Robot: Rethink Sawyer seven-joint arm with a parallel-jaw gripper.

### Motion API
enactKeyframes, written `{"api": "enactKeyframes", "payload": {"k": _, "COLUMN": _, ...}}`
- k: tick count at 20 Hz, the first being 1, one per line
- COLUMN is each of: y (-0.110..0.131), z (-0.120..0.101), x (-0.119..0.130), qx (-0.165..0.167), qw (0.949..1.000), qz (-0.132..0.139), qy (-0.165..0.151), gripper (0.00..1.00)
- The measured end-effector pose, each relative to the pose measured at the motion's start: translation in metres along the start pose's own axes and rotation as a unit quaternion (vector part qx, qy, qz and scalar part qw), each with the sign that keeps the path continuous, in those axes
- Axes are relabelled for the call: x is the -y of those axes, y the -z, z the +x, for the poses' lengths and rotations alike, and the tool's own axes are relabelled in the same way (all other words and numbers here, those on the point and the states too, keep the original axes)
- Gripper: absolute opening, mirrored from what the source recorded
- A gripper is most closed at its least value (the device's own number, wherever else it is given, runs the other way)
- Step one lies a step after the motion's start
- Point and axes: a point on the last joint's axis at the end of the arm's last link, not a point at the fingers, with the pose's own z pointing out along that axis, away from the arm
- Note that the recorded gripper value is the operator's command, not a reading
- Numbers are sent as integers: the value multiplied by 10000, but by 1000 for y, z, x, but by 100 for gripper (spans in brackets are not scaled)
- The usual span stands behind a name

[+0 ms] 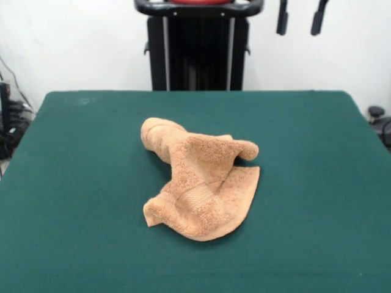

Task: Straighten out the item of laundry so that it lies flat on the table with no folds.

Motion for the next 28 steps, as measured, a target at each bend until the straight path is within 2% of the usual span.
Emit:
{"api": "enactKeyframes", "payload": {"k": 6, "y": 0, "z": -23, "x": -11, "qx": 144, "qw": 9989, "qz": 1, "qy": -452, "gripper": 100}}
{"api": "enactKeyframes", "payload": {"k": 15, "y": 0, "z": -52, "x": -14, "qx": 289, "qw": 9958, "qz": 45, "qy": -871, "gripper": 100}}
{"api": "enactKeyframes", "payload": {"k": 28, "y": -4, "z": -88, "x": -6, "qx": 457, "qw": 9938, "qz": 92, "qy": -1008, "gripper": 100}}
